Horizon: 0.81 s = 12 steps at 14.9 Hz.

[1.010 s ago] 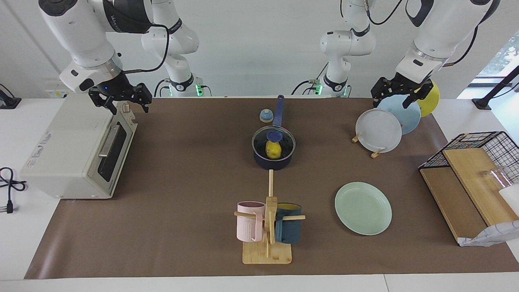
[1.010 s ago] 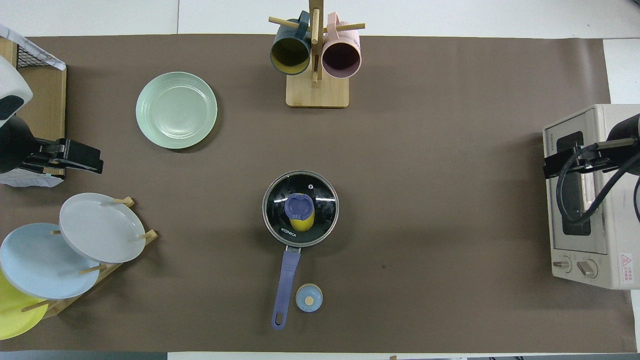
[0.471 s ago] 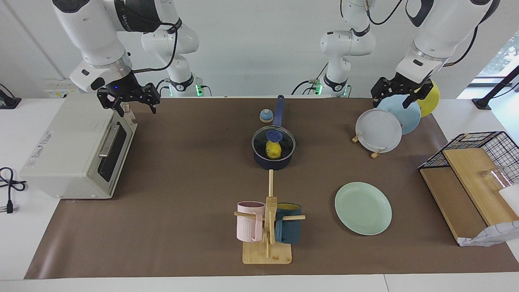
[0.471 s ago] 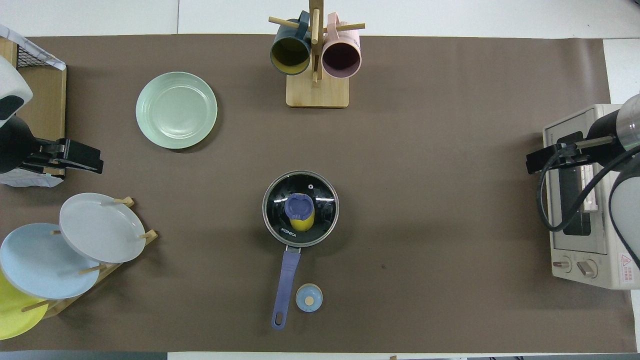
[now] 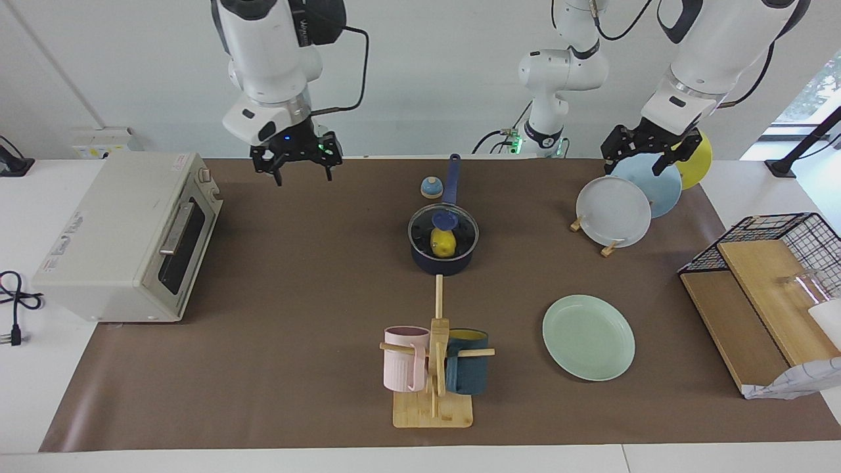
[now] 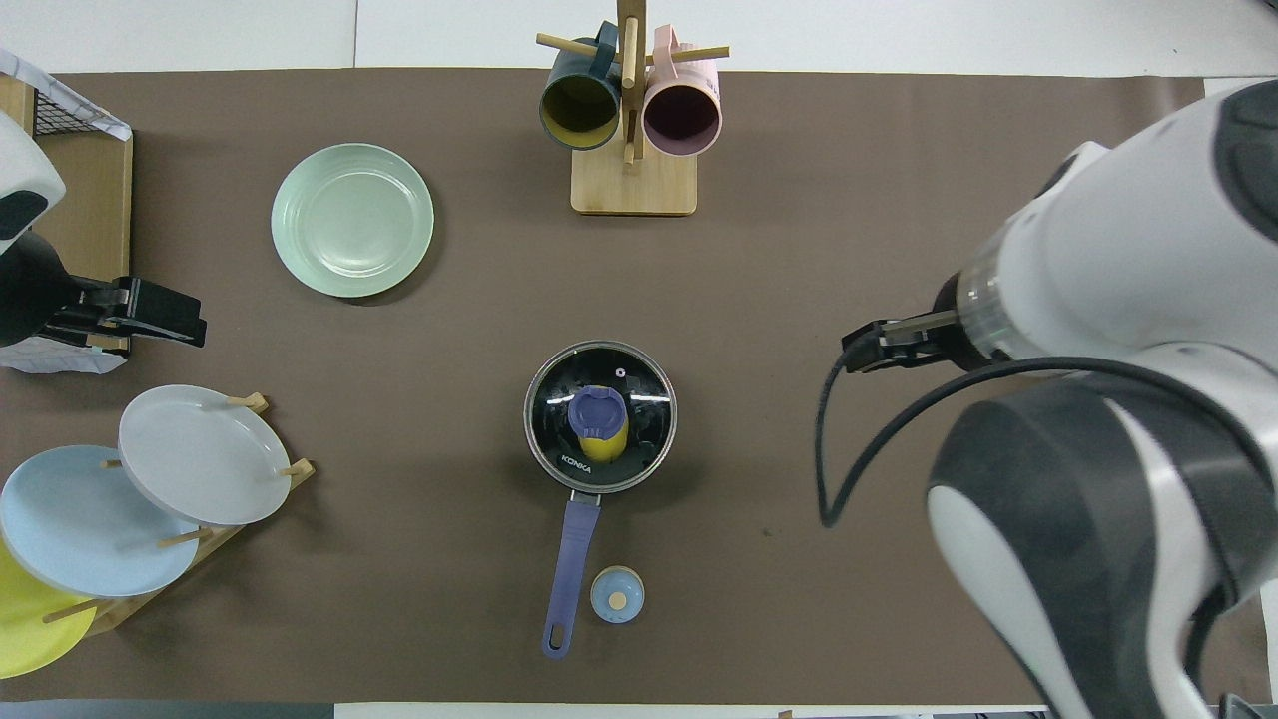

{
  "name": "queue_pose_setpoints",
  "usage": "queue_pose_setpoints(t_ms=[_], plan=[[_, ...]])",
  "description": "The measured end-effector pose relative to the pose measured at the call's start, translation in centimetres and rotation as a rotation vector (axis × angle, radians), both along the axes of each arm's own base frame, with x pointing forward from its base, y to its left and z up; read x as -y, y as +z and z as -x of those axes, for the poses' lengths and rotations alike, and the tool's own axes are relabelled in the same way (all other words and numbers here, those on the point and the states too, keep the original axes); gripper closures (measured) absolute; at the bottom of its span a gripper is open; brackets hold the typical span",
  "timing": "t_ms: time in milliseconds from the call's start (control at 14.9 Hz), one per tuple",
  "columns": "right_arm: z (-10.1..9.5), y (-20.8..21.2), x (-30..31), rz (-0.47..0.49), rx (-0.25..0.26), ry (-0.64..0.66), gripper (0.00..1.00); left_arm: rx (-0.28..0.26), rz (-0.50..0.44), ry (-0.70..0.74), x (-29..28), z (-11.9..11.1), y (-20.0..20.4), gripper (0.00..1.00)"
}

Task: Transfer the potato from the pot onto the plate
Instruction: 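Lower the right gripper onto the glass lid knob and grasp it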

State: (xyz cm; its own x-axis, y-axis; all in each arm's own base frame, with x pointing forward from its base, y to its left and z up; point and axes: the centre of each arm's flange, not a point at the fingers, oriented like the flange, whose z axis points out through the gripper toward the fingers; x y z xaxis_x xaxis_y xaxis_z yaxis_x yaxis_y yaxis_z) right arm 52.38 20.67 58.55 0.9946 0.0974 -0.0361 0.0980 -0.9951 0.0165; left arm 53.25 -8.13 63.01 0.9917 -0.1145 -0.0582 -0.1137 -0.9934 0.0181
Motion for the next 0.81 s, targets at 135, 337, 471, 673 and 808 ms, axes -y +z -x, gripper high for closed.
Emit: queue_pose_setpoints(t_ms=[135,337,471,673,808], plan=[[0.5,-0.7,-5.5,0.003,0.004,-0.031,0.00,0.000,0.000,0.000,0.0,0.0,0.0,0.00],[2.0,-3.0,-12.9,0.008,0.005,-0.037,0.00,0.000,0.000,0.000,0.0,0.0,0.0,0.00],[3.0,-4.8,-17.4,-0.002,0.024,-0.048,0.00,0.000,0.000,0.000,0.0,0.0,0.0,0.00],[2.1,-6.2,-19.3,-0.044,0.074,-0.057,0.00,0.000,0.000,0.000,0.0,0.0,0.0,0.00],[1.5,-7.8,-20.0,-0.048,0.078,-0.055,0.00,0.000,0.000,0.000,0.0,0.0,0.0,0.00]])
